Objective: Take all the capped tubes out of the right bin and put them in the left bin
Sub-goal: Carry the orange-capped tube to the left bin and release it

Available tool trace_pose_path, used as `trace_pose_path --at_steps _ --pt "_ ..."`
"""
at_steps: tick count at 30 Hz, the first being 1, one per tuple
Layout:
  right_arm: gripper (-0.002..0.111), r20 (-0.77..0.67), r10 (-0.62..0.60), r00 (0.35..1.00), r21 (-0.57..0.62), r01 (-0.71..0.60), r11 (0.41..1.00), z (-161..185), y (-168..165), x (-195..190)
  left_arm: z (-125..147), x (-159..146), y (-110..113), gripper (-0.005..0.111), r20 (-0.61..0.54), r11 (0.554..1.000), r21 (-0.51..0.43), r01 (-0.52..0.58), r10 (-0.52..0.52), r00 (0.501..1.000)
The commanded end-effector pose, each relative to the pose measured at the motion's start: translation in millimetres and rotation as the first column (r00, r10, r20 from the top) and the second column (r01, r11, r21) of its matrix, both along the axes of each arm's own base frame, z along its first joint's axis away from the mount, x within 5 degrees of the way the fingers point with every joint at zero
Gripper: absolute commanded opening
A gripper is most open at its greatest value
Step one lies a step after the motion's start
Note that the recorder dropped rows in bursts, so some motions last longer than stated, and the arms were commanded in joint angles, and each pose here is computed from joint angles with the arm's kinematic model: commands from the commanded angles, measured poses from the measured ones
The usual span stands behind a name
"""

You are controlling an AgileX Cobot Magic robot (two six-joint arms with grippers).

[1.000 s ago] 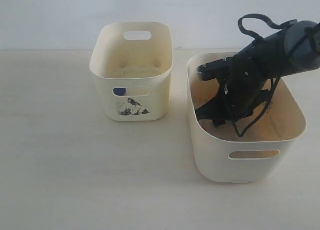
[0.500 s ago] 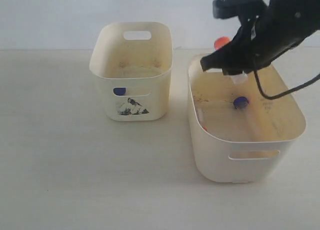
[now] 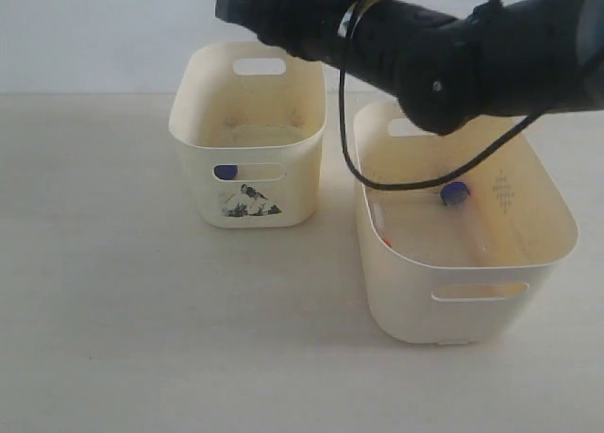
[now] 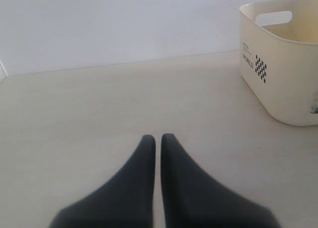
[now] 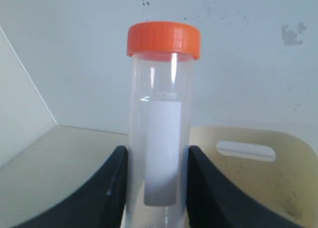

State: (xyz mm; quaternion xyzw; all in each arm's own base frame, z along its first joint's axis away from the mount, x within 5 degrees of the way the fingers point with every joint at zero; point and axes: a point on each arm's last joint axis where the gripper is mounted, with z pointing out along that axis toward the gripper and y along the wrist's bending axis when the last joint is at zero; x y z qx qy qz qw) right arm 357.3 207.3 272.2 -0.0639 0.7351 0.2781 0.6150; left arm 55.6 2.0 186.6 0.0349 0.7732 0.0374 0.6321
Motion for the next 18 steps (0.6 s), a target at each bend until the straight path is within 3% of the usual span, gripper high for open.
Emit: trace_pose_path --at_steps 1,3,5,11,14,18 --pt "0.042 -0.024 -0.017 1.0 -0.005 0.017 1.0 -26 7 14 3 0 0 0.004 0.02 1.0 -0.018 -0.001 0.001 1.0" --pt "0.058 -0.061 -0.016 0.998 -0.026 0.015 1.0 -35 9 17 3 0 0 0.004 0.02 1.0 -0.018 -0.001 0.001 1.0" --pt "0.064 -0.091 -0.015 0.996 -0.043 0.012 0.999 -39 10 18 3 0 0 0.004 0.02 1.0 -0.018 -0.001 0.001 1.0" --pt "0.065 -0.146 -0.014 0.989 -0.077 0.003 0.997 -33 7 13 3 0 0 0.004 0.02 1.0 -0.018 -0.001 0.001 1.0" --pt "0.056 -0.173 -0.007 0.985 -0.11 -0.012 0.994 -6 2 4 3 0 0 0.004 0.02 1.0 -0.018 -0.001 0.001 1.0" --pt "0.023 -0.247 0.002 0.969 -0.287 -0.076 0.955 28 -17 -14 3 0 0 0.004 0.02 1.0 -0.018 -0.001 0.001 1.0"
